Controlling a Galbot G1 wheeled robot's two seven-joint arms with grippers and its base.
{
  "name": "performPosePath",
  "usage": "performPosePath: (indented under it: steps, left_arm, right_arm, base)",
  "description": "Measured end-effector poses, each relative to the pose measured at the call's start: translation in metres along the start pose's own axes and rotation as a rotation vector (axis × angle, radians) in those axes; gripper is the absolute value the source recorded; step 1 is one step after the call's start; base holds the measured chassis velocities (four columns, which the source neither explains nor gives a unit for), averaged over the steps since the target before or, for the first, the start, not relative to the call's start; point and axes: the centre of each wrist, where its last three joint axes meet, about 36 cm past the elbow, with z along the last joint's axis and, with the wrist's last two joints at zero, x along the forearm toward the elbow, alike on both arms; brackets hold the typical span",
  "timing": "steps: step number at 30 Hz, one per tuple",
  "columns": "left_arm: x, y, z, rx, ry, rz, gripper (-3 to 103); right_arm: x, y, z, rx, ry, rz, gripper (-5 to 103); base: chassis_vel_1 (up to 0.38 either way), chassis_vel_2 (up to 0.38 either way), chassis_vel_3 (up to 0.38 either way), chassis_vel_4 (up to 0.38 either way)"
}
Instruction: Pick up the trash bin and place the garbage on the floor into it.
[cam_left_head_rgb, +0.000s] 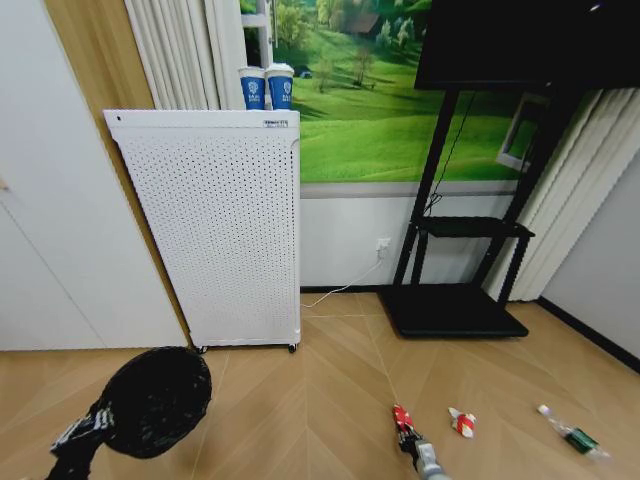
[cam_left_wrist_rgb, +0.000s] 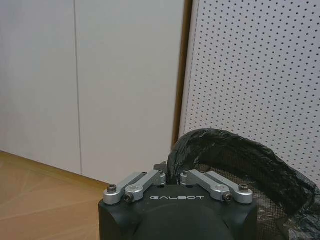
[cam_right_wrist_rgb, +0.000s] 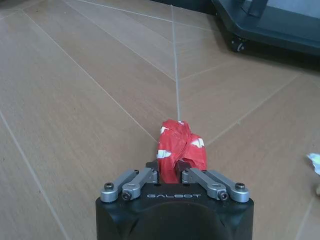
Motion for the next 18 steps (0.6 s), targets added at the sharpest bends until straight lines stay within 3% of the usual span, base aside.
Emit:
performPosePath:
  steps: [5,8,11,14,18]
  left_arm:
    - [-0.017,-0.004,0.002,-0.008,0.015,0.072,7]
    - [-0.059,-0.011,0.003,-0.080,0.015,0.241,7]
    - [-0.074,-0.016,0.008,-0.091,0.016,0.304,7]
    - [-0.077,-0.017,0.009,-0.093,0.015,0.313,7]
    - [-0.109,-0.022,0.024,-0.097,-0.017,0.425,7]
  right_arm:
    - [0.029,-0.021,-0.010,-0.006,-0.113,-0.030,17]
    - [0.067,-0.041,-0.039,-0.016,-0.269,-0.034,17]
    - [0.080,-0.044,-0.051,-0.028,-0.316,-0.039,17]
    - [0.082,-0.044,-0.053,-0.031,-0.324,-0.043,17]
    - [0.102,-0.039,-0.095,-0.064,-0.424,-0.110,17]
  base:
    - [0.000,0.000,0.000,0.000]
    - [0.000,0.000,0.000,0.000]
    - [0.000,0.000,0.000,0.000]
    - [0.000,0.000,0.000,0.000]
    - [0.000,0.000,0.000,0.000]
